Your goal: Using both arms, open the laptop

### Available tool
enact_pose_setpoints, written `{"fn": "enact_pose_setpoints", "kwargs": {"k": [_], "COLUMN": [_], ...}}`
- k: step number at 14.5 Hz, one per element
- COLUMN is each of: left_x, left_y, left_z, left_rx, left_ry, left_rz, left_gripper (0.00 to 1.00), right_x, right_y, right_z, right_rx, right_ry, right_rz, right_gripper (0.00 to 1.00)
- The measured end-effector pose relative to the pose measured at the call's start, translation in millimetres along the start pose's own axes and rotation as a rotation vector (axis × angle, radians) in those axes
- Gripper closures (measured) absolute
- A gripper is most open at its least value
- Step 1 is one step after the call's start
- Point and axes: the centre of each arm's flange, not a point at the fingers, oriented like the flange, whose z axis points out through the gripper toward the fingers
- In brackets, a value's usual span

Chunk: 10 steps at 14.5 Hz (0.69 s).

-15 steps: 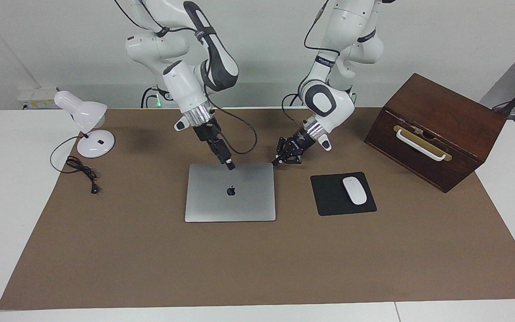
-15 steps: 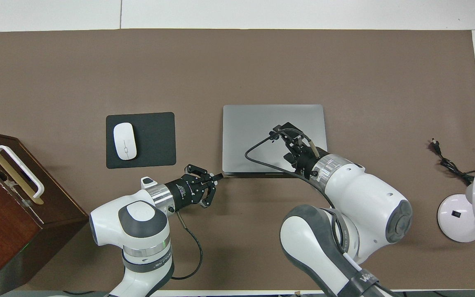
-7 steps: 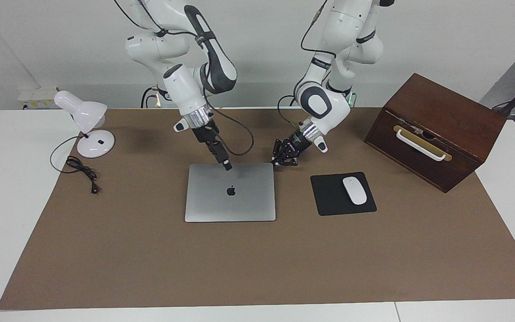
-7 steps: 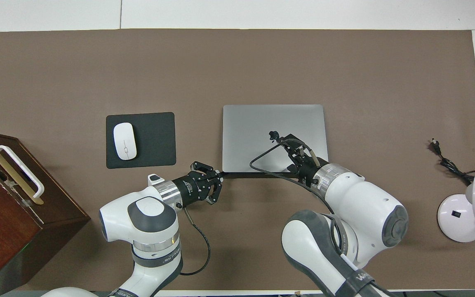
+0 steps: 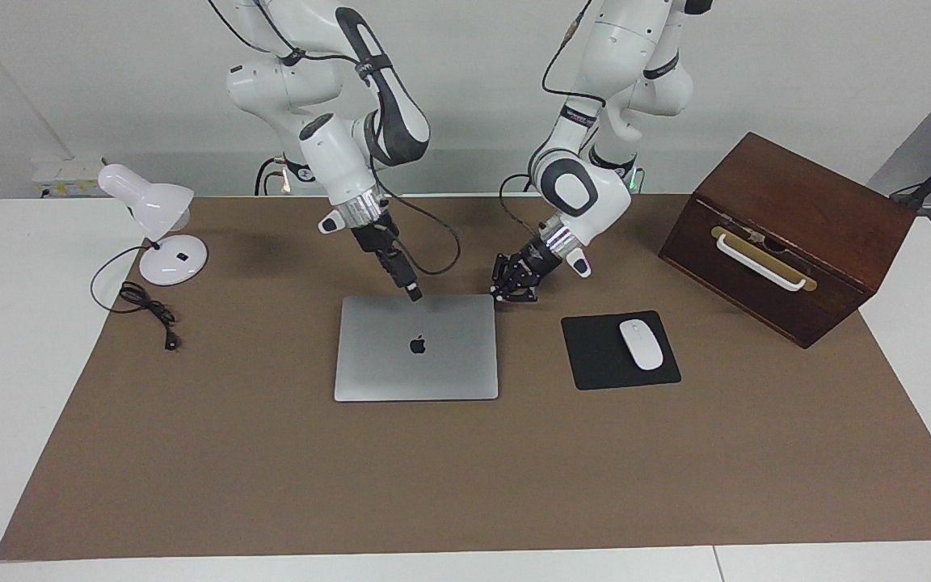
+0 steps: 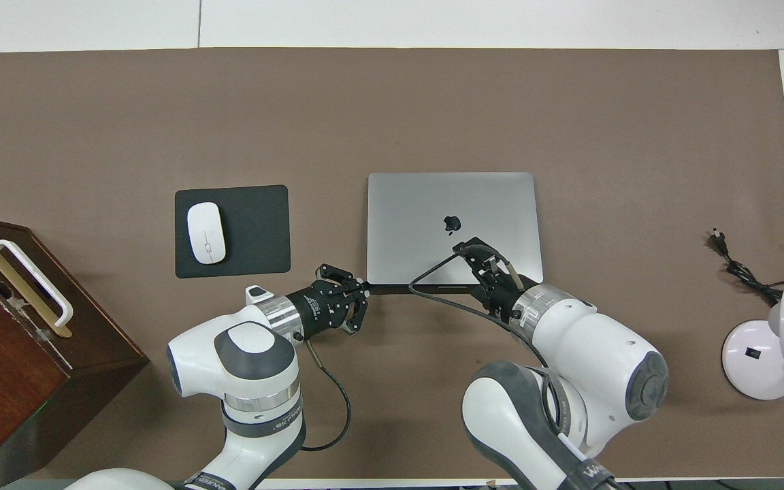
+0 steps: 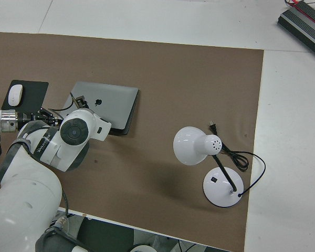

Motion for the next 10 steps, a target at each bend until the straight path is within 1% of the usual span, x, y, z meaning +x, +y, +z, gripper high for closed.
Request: {"fn": "enact_pose_setpoints", "kwargs": {"k": [2,7,10], "left_x": [0,-2,-2], "left_y": [1,-1,-1], "left_z": [2,8,9], "left_rx": [0.000,0.003,0.001], "left_ry": [0.002,0.006,0.007], "left_rz": [-0.002,0.003,0.001], "left_gripper": [0.99,0.99,0.99], "right_x": [0,-5,-5], "right_y": [4,10,12], "right_z": [2,7,8], "right_rx": [-0.011,-0.052,-0.062], "right_ry": [-0.006,-0.050,-0.058], "right_rz": [0.001,0.002,0.003], "right_gripper": [0.00,0.00,0.00]}}
